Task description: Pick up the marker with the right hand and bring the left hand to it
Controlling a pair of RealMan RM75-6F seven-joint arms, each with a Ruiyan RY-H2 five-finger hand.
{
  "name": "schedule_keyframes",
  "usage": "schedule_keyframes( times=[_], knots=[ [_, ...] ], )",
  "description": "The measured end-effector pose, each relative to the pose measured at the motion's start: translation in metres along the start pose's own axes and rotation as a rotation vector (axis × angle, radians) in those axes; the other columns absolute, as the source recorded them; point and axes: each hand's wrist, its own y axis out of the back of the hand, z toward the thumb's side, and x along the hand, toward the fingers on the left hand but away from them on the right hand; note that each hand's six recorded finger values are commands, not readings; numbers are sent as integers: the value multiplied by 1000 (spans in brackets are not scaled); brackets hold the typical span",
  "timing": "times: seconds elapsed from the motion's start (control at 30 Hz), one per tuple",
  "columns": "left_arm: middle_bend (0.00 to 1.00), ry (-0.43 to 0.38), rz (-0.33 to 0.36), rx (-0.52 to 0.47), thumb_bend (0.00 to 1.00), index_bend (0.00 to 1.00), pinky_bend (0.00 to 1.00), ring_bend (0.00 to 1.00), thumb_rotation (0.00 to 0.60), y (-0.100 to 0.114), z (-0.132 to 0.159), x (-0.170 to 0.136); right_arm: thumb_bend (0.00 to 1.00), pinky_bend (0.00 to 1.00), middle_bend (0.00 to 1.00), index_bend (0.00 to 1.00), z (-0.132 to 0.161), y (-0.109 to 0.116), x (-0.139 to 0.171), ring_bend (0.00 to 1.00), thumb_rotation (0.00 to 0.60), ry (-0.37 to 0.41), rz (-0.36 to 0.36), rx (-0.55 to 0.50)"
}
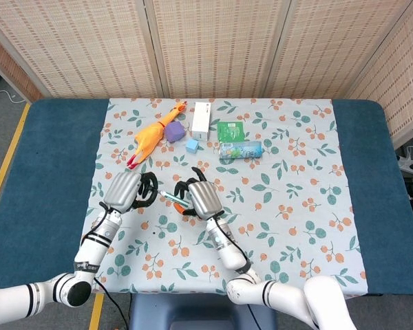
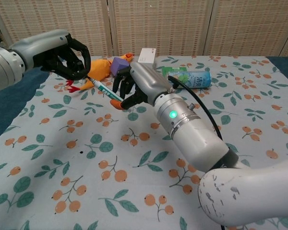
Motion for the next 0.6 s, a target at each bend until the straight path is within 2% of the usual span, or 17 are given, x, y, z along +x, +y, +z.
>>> schedule_keyframes(
  times=[0.37, 0.5, 0.6],
  knots=[
    [845, 44, 12, -62, 814, 732, 981, 660, 600, 16, -18, 0, 339, 87, 778, 885, -21, 16, 2, 414, 600, -9, -10, 67],
    [826, 79, -25, -80, 768, 722, 972, 658, 600, 9, -31, -2, 339, 87, 778, 885, -36, 20, 7, 414, 600, -13, 13, 141],
    [804, 105, -51, -70, 721, 704, 891, 645, 600, -1, -43, -4, 340, 88, 778, 885, -43, 17, 10, 414, 600, -12, 45, 204]
  ],
)
